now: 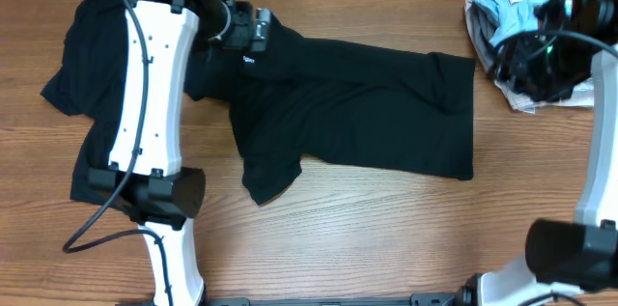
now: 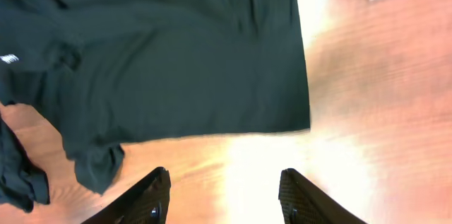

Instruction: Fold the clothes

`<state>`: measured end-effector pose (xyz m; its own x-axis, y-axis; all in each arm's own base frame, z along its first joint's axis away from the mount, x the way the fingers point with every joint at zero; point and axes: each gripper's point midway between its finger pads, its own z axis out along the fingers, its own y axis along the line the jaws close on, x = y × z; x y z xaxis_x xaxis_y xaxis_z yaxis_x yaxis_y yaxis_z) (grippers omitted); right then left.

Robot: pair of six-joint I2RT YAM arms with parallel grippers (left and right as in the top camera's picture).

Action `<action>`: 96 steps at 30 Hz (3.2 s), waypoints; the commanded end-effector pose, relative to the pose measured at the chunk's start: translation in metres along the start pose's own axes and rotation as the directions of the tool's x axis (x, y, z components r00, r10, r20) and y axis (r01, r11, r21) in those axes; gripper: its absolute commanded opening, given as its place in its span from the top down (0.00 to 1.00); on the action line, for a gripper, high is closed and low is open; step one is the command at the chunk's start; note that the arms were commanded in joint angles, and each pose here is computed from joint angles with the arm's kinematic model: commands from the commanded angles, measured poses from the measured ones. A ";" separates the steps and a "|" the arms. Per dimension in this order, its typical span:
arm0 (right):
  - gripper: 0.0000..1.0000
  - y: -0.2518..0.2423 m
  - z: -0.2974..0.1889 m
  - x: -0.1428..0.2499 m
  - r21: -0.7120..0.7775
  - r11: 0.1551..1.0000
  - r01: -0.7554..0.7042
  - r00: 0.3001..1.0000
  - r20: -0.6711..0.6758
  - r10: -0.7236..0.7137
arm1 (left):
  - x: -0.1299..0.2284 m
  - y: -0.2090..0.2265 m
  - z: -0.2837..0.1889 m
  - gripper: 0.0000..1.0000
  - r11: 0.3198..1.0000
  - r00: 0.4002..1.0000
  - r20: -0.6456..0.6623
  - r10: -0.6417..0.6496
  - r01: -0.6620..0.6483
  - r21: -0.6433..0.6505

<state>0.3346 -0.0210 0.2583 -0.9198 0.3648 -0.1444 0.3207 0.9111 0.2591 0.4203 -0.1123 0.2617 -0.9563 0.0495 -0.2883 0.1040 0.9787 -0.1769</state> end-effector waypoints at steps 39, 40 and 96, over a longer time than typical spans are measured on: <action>0.22 -0.048 0.109 0.061 0.050 0.979 -0.198 0.980 0.036 0.196 | 0.243 0.007 0.191 0.10 0.945 0.880 -0.441 -0.176 0.026 -0.326; 0.22 -0.048 0.110 0.060 0.050 0.979 -0.198 0.980 0.035 0.197 | 0.242 0.010 0.191 0.11 0.940 0.884 -0.431 -0.183 0.028 -0.341; 0.74 -0.108 0.233 0.095 0.211 0.893 -0.397 0.916 0.027 0.401 | 0.202 0.038 0.204 0.96 0.934 0.921 -0.300 -0.250 0.147 -0.326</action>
<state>0.2705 -0.0394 0.0052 -0.7095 0.7002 -0.0794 0.6907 0.7133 0.1187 0.2835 -0.1099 0.0042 -0.9862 -0.1467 0.0761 -0.1393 0.9857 0.0949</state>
